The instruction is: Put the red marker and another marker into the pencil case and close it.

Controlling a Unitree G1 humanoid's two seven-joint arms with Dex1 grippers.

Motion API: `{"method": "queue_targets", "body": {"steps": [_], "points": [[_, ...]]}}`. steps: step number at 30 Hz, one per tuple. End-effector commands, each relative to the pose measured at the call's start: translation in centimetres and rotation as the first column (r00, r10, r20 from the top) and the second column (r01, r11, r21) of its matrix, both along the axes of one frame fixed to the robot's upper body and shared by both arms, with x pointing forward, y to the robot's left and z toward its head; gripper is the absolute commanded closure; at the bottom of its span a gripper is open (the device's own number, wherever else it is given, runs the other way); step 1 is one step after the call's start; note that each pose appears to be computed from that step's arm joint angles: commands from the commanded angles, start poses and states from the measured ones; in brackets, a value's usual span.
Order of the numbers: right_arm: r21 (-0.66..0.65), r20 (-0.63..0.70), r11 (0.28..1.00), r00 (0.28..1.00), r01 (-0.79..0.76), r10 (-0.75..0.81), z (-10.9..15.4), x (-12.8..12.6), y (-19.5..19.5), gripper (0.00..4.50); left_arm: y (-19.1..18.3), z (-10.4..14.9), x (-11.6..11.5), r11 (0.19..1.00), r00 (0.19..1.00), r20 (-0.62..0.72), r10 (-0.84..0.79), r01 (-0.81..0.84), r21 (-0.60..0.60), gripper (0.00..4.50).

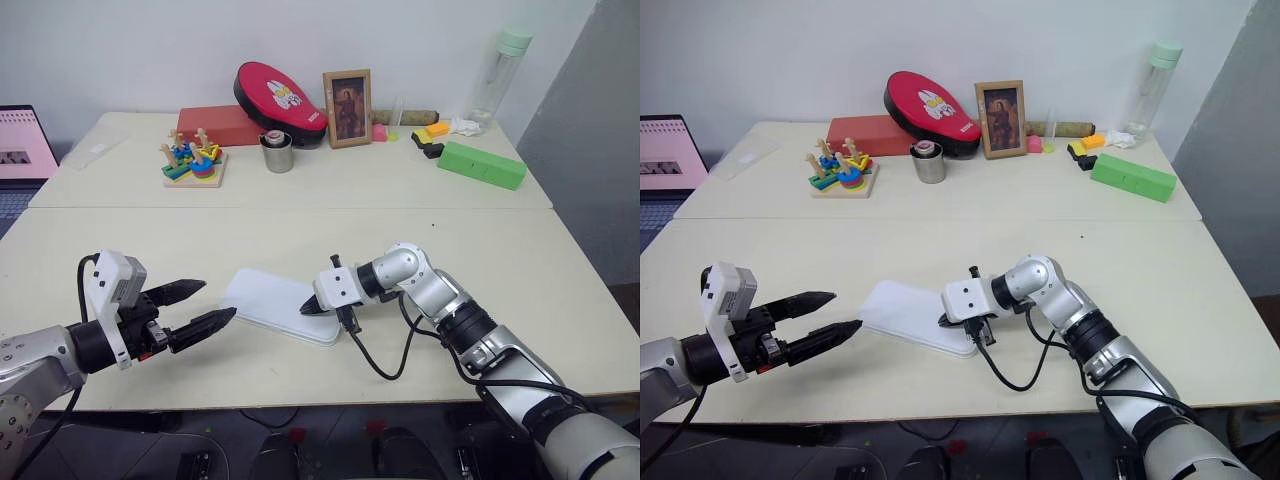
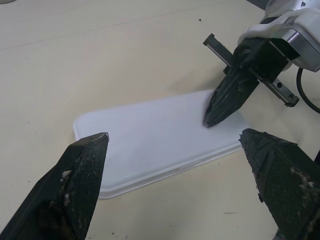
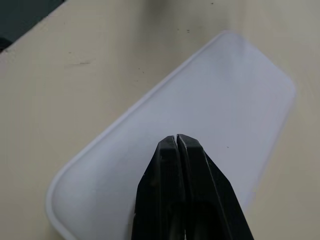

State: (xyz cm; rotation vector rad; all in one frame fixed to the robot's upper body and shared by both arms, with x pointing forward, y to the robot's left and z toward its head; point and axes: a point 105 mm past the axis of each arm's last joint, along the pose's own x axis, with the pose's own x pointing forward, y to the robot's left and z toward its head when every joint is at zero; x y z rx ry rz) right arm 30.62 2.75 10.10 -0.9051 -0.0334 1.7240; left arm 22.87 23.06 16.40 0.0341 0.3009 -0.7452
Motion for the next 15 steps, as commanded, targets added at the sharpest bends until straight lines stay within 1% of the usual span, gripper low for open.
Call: {"method": "queue_targets", "body": {"steps": [1,3,5,6,7,8,9,10,12,14,15], "points": [[0.083,-0.116,0.996,0.993,0.026,-0.017,1.9,-0.2,-0.2,4.47,0.0,1.3,1.0,1.000,0.997,0.079,0.020,-0.021,0.009,0.00],[0.190,-0.176,0.976,0.982,0.105,-0.071,4.4,0.7,-0.6,4.47,1.1,1.9,2.8,0.994,0.985,0.135,0.107,-0.107,-0.008,0.00],[0.259,-0.219,0.950,0.968,0.176,-0.119,6.2,1.5,-1.1,4.47,2.0,2.2,4.1,0.985,0.970,0.171,0.170,-0.168,-0.026,0.00],[0.299,-0.242,0.920,0.953,0.253,-0.184,7.1,2.6,-1.9,4.47,2.6,2.2,5.0,0.977,0.958,0.192,0.211,-0.212,-0.020,0.00],[0.332,-0.261,0.885,0.933,0.328,-0.248,7.8,3.7,-2.8,4.47,3.3,2.1,5.8,0.967,0.946,0.207,0.251,-0.253,-0.015,0.00],[0.359,-0.287,0.838,0.903,0.411,-0.319,8.5,4.9,-3.9,4.29,3.8,2.0,6.4,0.960,0.936,0.218,0.276,-0.281,-0.010,0.00],[0.372,-0.311,0.797,0.873,0.475,-0.375,8.8,5.8,-5.1,4.29,4.5,2.0,7.2,0.948,0.920,0.241,0.309,-0.318,0.001,0.00],[0.376,-0.326,0.774,0.854,0.510,-0.405,8.9,6.3,-5.8,4.29,4.9,1.9,7.6,0.941,0.910,0.257,0.325,-0.338,0.009,0.00],[0.388,-0.359,0.698,0.796,0.602,-0.487,9.4,7.6,-8.0,4.29,6.1,2.1,8.8,0.918,0.879,0.297,0.374,-0.396,0.015,0.00],[0.404,-0.387,0.609,0.731,0.683,-0.563,10.0,8.5,-10.5,4.03,7.2,2.1,9.5,0.897,0.852,0.334,0.402,-0.439,0.041,0.00],[0.411,-0.399,0.560,0.695,0.719,-0.599,10.4,8.9,-11.8,4.03,7.8,2.2,9.8,0.885,0.837,0.353,0.419,-0.463,0.047,0.00]]}}
